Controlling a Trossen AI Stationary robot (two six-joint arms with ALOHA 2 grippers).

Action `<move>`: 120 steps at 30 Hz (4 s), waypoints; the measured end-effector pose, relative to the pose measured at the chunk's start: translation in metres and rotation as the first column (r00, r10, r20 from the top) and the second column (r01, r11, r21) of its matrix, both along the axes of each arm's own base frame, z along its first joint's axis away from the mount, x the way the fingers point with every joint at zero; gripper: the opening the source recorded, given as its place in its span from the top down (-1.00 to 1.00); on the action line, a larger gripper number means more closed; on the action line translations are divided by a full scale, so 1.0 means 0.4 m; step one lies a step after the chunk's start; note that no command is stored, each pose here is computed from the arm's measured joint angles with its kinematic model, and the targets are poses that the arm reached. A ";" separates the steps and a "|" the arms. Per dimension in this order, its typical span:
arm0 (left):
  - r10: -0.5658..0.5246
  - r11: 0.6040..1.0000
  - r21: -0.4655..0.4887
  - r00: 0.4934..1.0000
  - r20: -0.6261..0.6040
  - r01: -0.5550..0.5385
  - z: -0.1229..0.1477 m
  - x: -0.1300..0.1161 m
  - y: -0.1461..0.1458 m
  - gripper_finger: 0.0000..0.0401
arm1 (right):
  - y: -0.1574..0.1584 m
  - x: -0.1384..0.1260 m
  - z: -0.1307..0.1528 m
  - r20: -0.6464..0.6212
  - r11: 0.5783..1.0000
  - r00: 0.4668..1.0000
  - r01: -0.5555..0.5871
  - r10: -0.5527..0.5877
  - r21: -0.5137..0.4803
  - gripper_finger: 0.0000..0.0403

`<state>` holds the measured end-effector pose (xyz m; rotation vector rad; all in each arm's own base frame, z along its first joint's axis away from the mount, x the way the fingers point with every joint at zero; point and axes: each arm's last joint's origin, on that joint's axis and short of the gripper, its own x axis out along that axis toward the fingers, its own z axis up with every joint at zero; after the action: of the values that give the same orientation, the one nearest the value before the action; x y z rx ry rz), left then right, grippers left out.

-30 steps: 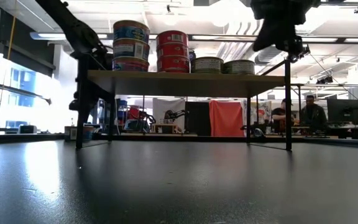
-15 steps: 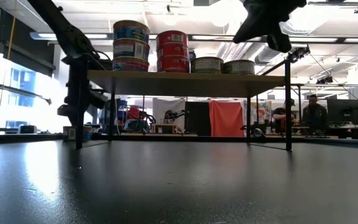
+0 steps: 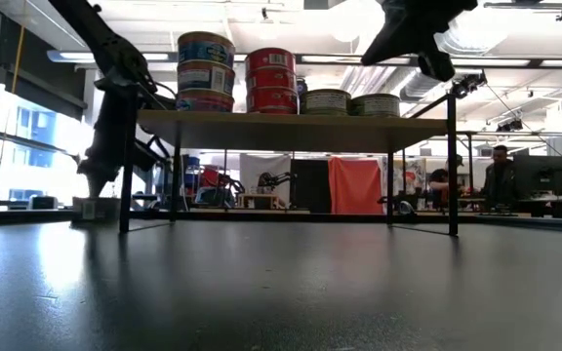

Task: Stack canned seafood by type on shelf
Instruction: Move the blue and red tuna can to the center of the table

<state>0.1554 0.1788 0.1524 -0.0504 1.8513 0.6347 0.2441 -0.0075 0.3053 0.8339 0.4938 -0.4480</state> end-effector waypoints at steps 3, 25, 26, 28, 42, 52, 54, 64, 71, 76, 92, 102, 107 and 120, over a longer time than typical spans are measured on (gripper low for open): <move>0.016 1.000 -0.014 1.000 -0.012 -0.016 0.000 0.011 -0.025 1.00 | 0.003 0.000 0.000 -0.001 0.999 0.999 -0.039 0.039 0.015 1.00; 0.301 0.949 -0.112 0.953 0.039 -0.296 0.018 0.023 -0.083 1.00 | 0.015 -0.013 -0.026 -0.133 0.992 0.983 -0.125 0.125 0.007 1.00; 0.309 0.947 -0.113 0.949 0.056 -0.302 0.026 0.021 -0.077 1.00 | 0.014 -0.021 -0.033 -0.175 0.995 0.980 -0.098 0.098 0.010 1.00; 0.333 0.939 -0.118 0.938 0.094 -0.322 0.038 0.015 -0.068 1.00 | 0.012 -0.036 -0.046 -0.251 0.999 0.967 -0.045 0.047 0.012 1.00; 0.395 0.915 -0.205 0.873 0.287 -0.347 0.064 0.003 -0.029 1.00 | -0.040 -0.088 -0.018 -0.431 0.977 0.880 0.143 -0.200 -0.161 1.00; 0.425 0.897 -0.245 0.868 0.257 -0.367 0.056 0.006 -0.061 1.00 | -0.045 -0.104 -0.026 -0.500 0.982 0.847 0.124 -0.180 -0.143 1.00; 0.439 0.887 -0.272 0.863 0.250 -0.373 0.051 0.012 -0.080 1.00 | -0.045 -0.106 -0.027 -0.507 0.982 0.843 0.123 -0.180 -0.143 1.00; 0.422 0.894 -0.281 0.867 0.264 -0.349 0.073 0.057 -0.184 1.00 | -0.044 -0.110 -0.028 -0.526 0.983 0.834 0.103 -0.168 -0.151 1.00; 0.487 0.865 -0.304 0.812 0.320 -0.399 0.091 0.038 -0.262 1.00 | -0.044 -0.109 -0.028 -0.527 0.984 0.834 0.096 -0.163 -0.153 1.00; 0.538 0.838 -0.313 0.771 0.341 -0.446 0.086 0.010 -0.326 1.00 | -0.045 -0.110 -0.028 -0.527 0.982 0.833 0.098 -0.169 -0.160 1.00; 0.488 0.808 -0.163 0.488 0.724 -0.566 0.135 0.027 -0.395 1.00 | -0.047 -0.097 -0.022 -0.486 0.979 0.860 0.069 -0.155 -0.190 1.00; 0.503 0.624 -0.106 0.294 0.813 -0.774 0.041 -0.007 -0.416 1.00 | -0.046 -0.097 -0.023 -0.486 0.981 0.861 0.071 -0.152 -0.182 1.00; 0.506 0.627 -0.114 0.291 0.812 -0.770 0.010 -0.007 -0.437 1.00 | -0.046 -0.096 -0.023 -0.485 0.982 0.862 0.070 -0.149 -0.176 1.00; 0.672 0.735 -0.458 0.446 0.591 -0.500 0.039 -0.010 -0.647 1.00 | -0.041 -0.095 -0.024 -0.486 0.991 0.869 0.037 -0.095 -0.126 1.00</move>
<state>0.1514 -0.0798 0.1679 -1.0257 1.0375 0.7324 0.2062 -0.0241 0.2958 0.6226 0.9057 -0.7538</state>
